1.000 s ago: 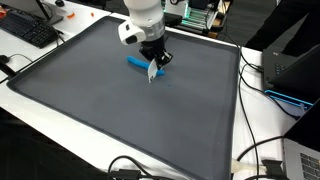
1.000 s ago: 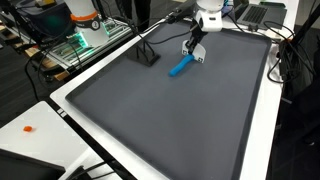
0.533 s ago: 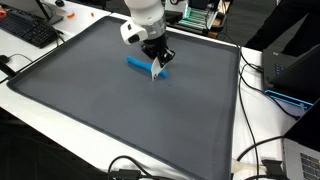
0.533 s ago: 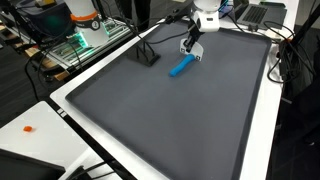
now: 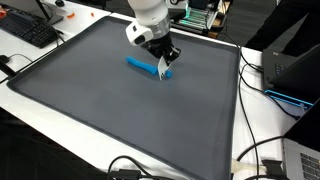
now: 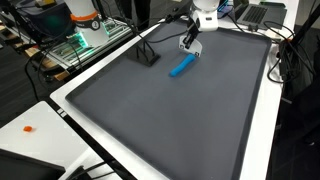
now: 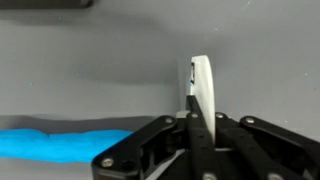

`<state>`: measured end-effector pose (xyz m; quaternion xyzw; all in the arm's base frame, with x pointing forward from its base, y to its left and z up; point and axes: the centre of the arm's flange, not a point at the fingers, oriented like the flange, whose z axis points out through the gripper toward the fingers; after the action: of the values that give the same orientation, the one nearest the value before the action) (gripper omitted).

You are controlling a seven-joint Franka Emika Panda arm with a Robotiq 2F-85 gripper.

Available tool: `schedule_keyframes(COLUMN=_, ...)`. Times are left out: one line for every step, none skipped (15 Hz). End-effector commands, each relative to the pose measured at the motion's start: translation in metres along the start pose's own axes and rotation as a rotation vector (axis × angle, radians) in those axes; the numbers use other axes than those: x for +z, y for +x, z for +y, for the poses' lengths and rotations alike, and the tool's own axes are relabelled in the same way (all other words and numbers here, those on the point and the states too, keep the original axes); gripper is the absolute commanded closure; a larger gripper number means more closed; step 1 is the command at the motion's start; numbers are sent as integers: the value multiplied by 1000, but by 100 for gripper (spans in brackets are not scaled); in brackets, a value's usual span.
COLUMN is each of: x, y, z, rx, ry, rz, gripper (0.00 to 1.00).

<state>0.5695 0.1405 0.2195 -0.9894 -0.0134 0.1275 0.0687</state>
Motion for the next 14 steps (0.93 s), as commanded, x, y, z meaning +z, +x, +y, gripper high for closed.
schedule_keyframes(x=-6, y=-14, z=3, rx=-15, ry=22, rz=-22, gripper=99)
schedule_keyframes(x=-11, y=-14, z=4, rx=-13, ry=19, rz=-14, gripper=99)
schedule_keyframes(x=-16, y=-14, z=6, rx=-13, ry=17, rz=-6, gripper=99)
schedule_keyframes(x=-22, y=-14, z=8, rx=-9, ry=12, rz=5, gripper=99)
schedule_keyframes(x=-28, y=-14, z=10, rx=-5, ry=9, rz=18, gripper=99)
schedule_keyframes(x=-35, y=-14, z=12, rx=0, ry=4, rz=32, gripper=99)
schedule_keyframes(x=-41, y=-14, z=14, rx=2, ry=2, rz=44, gripper=99)
schedule_keyframes(x=-47, y=-14, z=17, rx=9, ry=-3, rz=57, gripper=99)
schedule_keyframes(x=-53, y=-14, z=20, rx=14, ry=-7, rz=67, gripper=99)
schedule_keyframes(x=-58, y=-14, z=24, rx=21, ry=-14, rz=78, gripper=99)
schedule_keyframes(x=-62, y=-14, z=27, rx=28, ry=-23, rz=89, gripper=99)
schedule_keyframes(x=-65, y=-13, z=31, rx=36, ry=-36, rz=98, gripper=99)
schedule_keyframes(x=-67, y=-13, z=35, rx=39, ry=-42, rz=104, gripper=99)
schedule_keyframes(x=-67, y=-12, z=39, rx=41, ry=-51, rz=106, gripper=99)
